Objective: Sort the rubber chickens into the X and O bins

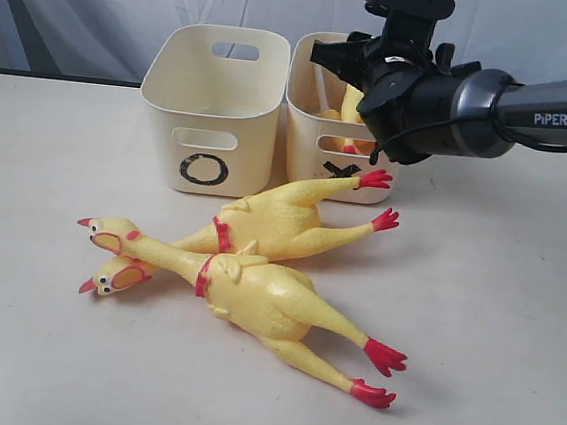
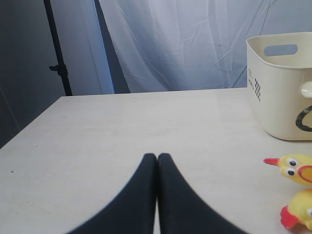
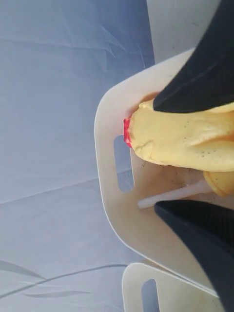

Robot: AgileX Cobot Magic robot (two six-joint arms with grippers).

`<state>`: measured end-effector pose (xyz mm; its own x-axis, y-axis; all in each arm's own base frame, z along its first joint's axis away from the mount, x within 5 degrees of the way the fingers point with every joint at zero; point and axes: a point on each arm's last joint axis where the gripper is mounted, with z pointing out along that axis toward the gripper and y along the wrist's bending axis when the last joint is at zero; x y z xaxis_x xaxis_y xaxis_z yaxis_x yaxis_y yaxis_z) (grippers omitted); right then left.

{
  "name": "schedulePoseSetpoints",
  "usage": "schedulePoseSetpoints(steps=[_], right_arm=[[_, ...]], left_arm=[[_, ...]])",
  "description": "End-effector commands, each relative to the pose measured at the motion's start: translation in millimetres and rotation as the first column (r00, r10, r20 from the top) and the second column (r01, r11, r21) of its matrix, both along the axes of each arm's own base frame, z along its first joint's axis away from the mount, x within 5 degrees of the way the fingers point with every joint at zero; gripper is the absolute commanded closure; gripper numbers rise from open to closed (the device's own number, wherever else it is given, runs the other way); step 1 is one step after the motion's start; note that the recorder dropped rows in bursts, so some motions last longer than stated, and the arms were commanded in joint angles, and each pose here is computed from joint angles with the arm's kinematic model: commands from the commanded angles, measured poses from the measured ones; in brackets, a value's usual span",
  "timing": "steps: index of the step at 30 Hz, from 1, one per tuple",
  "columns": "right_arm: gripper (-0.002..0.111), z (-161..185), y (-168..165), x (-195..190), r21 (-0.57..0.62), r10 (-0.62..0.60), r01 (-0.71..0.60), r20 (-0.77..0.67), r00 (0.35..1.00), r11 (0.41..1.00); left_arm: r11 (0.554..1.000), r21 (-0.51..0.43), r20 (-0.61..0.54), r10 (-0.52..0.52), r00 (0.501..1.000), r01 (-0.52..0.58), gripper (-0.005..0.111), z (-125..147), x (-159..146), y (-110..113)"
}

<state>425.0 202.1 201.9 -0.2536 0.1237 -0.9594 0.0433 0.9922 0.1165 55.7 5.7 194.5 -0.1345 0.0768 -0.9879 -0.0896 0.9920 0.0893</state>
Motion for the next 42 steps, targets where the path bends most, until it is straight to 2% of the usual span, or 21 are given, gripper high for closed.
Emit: schedulePoseSetpoints(steps=[1, 10, 13, 16, 20, 24, 33, 42], right_arm=[[0.056, 6.2, -1.0, 0.8, 0.002, 0.016, -0.016, 0.002, 1.000, 1.000], [0.057, 34.0, 0.6, -6.0, -0.031, 0.089, -0.089, 0.020, 0.996, 0.996], [0.061, 49.4, 2.9, -11.7, -0.049, 0.155, -0.154, 0.017, 0.988, 0.987], [0.076, 66.4, 4.7, -18.6, -0.115, 0.232, -0.229, 0.016, 0.972, 0.967], [0.109, 88.0, 9.2, -30.9, -0.166, 0.359, -0.354, 0.003, 0.933, 0.921], [0.108, 109.1, 11.1, -44.5, -0.202, 0.457, -0.447, 0.005, 0.889, 0.872], [0.109, 128.3, -11.3, -83.8, -0.205, 0.551, -0.544, -0.028, 0.834, 0.813], [0.109, 136.4, -46.0, -146.4, -0.209, 0.701, -0.710, -0.129, 0.702, 0.672]], left_arm=[[1.000, 0.001, 0.010, -0.005, 1.000, 0.005, 0.107, 0.1, -0.1, -0.3], [1.000, 0.001, 0.010, -0.005, 1.000, 0.005, 0.107, 0.1, -0.1, -0.3], [1.000, 0.001, 0.010, -0.005, 1.000, 0.005, 0.107, 0.1, -0.1, -0.3], [1.000, 0.001, 0.010, -0.005, 1.000, 0.005, 0.107, 0.1, -0.1, -0.3], [1.000, 0.001, 0.010, -0.005, 1.000, 0.005, 0.107, 0.1, -0.1, -0.3], [1.000, 0.001, 0.010, -0.005, 1.000, 0.005, 0.107, 0.1, -0.1, -0.3], [1.000, 0.001, 0.010, -0.005, 1.000, 0.005, 0.107, 0.1, -0.1, -0.3], [1.000, 0.001, 0.010, -0.005, 1.000, 0.005, 0.107, 0.1, -0.1, -0.3]])
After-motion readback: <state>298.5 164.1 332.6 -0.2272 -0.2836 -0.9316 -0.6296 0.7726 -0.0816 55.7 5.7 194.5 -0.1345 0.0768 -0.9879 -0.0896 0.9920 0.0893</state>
